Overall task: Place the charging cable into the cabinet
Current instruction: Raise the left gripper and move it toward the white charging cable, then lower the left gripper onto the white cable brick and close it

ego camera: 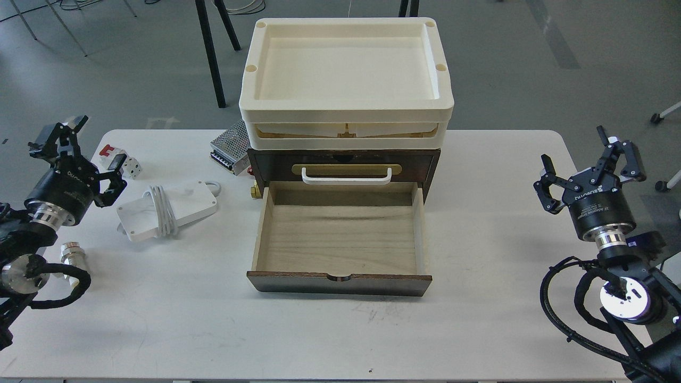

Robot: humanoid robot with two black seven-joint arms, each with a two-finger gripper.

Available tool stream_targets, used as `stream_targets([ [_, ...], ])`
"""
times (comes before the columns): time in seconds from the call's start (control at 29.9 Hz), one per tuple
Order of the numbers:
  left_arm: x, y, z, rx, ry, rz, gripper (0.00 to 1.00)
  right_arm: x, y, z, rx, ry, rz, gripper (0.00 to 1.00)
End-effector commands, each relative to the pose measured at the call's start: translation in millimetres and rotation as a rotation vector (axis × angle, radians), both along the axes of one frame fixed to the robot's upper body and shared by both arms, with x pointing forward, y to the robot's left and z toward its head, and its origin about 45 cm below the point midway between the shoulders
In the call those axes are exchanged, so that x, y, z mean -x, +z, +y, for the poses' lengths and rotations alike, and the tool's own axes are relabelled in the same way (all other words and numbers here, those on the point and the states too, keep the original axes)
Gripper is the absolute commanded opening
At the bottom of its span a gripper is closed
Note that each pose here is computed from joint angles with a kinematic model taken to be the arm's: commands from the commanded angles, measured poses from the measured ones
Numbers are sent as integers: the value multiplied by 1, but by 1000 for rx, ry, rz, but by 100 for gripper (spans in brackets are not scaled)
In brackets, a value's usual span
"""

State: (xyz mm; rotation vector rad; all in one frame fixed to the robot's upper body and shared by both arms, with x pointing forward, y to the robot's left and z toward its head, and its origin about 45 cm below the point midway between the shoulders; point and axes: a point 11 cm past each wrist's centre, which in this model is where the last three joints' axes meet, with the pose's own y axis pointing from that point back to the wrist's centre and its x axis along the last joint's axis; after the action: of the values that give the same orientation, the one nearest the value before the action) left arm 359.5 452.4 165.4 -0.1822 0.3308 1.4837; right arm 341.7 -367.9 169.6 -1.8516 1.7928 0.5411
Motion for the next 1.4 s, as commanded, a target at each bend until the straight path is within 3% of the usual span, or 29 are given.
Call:
stream_targets([
  [0.0,-1,1,1,-10,7,1,100,0,-1,0,1,1,2,99],
  [0.23,-1,7,-3,45,-71,-31,100,0,0,0,0,-1,1,100],
  [0.4,-2,30,26,-60,-56,-43,100,0,0,0,0,-1,1,100],
  [0.6,-10,84,51,-567,-262,-10,98,0,0,-1,0,-3,-1,99],
  [0.77,-9,96,72,-1083,-313,53,95,0,1,-1,1,-3,-3,100],
  [0.97,-10,115,85,-1470,-448,101,96,0,1,-2,0,-4,-5,100],
  [1.37,-1,69,36,-1660,-815,117,99,0,2,-3,-1,-6,-8,100],
])
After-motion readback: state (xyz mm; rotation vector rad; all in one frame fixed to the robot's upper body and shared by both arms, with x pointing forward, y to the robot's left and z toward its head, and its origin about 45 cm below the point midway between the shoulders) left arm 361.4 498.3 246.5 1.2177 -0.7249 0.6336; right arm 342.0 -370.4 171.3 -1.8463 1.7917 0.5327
